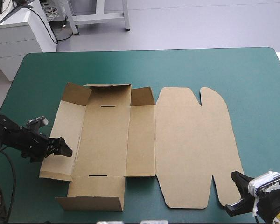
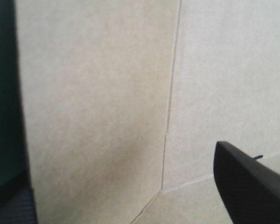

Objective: Fold the box

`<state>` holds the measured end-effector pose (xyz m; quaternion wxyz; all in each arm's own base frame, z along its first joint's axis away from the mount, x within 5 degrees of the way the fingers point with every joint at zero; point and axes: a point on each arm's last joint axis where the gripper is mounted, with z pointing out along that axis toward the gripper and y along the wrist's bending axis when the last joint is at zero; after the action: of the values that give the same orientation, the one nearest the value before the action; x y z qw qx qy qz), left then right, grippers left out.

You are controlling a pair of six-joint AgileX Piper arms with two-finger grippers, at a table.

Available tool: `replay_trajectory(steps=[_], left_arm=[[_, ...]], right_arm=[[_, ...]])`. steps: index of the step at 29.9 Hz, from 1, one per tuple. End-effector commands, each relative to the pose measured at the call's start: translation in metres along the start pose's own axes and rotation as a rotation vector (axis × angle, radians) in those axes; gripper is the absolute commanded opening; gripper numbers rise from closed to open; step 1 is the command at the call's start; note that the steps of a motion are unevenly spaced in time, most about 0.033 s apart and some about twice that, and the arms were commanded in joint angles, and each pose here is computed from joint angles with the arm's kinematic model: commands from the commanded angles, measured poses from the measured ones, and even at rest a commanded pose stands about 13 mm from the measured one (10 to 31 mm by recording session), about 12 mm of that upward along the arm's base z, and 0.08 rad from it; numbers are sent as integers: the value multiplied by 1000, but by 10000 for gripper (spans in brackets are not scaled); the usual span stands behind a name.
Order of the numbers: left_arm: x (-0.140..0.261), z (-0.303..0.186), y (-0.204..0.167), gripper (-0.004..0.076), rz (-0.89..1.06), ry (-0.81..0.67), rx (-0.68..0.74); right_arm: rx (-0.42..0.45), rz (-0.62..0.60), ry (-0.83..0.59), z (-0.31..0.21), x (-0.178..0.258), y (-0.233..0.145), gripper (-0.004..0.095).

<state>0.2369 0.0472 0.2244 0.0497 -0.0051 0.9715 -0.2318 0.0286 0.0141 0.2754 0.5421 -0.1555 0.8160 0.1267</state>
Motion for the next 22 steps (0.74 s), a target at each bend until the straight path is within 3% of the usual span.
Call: replay_trajectory(steps=[1, 6, 8, 12, 14, 15, 22], left_arm=[[3, -6, -23, 598, 48, 60, 65], [3, -5, -25, 583, 41, 62, 71], [2, -5, -25, 505, 38, 61, 72], [3, -5, -25, 214, 34, 62, 71], [3, -5, -25, 30, 34, 62, 71], [2, -5, -25, -4, 34, 61, 72], [2, -5, -27, -8, -28, 55, 85]], right_arm=[[9, -9, -86, -3, -14, 0, 0], [9, -9, -86, -3, -14, 0, 0], [9, -9, -86, -3, -14, 0, 0], [9, -9, -86, -3, -14, 0, 0], [9, -9, -86, -3, -14, 0, 0], [9, -9, -86, -3, -14, 0, 0], [9, -9, -86, -3, -14, 0, 0]])
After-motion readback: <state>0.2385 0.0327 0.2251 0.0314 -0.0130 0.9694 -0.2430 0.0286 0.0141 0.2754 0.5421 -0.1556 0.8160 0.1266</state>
